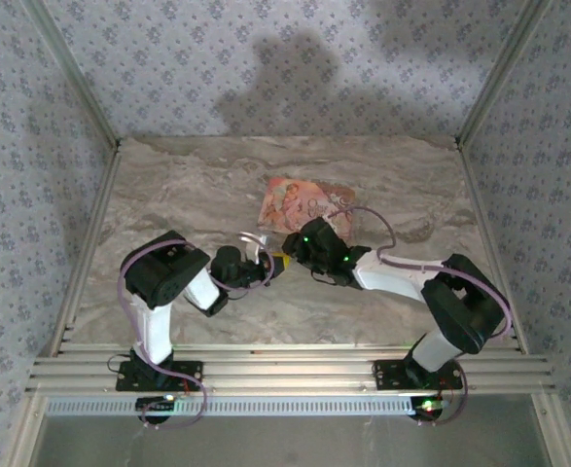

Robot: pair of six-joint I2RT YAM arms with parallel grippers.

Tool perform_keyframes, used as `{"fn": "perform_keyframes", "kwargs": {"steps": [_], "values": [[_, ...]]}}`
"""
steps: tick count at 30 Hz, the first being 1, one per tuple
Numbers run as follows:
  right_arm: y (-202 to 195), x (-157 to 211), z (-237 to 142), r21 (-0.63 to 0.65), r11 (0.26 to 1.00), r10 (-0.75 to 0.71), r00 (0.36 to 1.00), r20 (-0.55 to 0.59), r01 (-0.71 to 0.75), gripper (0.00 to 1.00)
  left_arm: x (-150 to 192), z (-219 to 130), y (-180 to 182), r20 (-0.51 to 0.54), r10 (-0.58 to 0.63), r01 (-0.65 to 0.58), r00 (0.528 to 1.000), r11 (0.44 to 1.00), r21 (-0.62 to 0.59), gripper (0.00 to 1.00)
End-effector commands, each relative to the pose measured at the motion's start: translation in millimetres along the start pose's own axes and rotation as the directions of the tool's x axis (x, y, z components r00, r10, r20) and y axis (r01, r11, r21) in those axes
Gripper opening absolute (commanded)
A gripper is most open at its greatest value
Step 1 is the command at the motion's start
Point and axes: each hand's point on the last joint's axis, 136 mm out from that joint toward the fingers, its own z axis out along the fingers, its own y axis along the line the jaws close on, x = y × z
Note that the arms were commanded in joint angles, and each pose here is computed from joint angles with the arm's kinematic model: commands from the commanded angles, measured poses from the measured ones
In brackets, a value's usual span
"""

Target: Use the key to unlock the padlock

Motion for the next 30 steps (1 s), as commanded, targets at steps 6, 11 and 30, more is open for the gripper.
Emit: {"fn": "perform_keyframes", "kwargs": {"steps": [6,11,30], "values": [[-2,0,15,0.029,0.998,0.052,0.999,0.006,-0.052,0.57,-2,-2,-10,0.02,0.002,-0.002,1.0,1.0,0.026,0.0],[-7,2,21,0.035,0.997,0.07,0.998,0.001,-0.07,0.52,-1,-3,-12,0.018,0.002,-0.002,1.0,1.0,0.03,0.0],[-6,3,29,0.021,0.997,0.081,0.995,-0.061,-0.08,0.0,0,-22,-12,-0.034,0.018,-0.018,0.999,1.0,-0.012,0.34]]}}
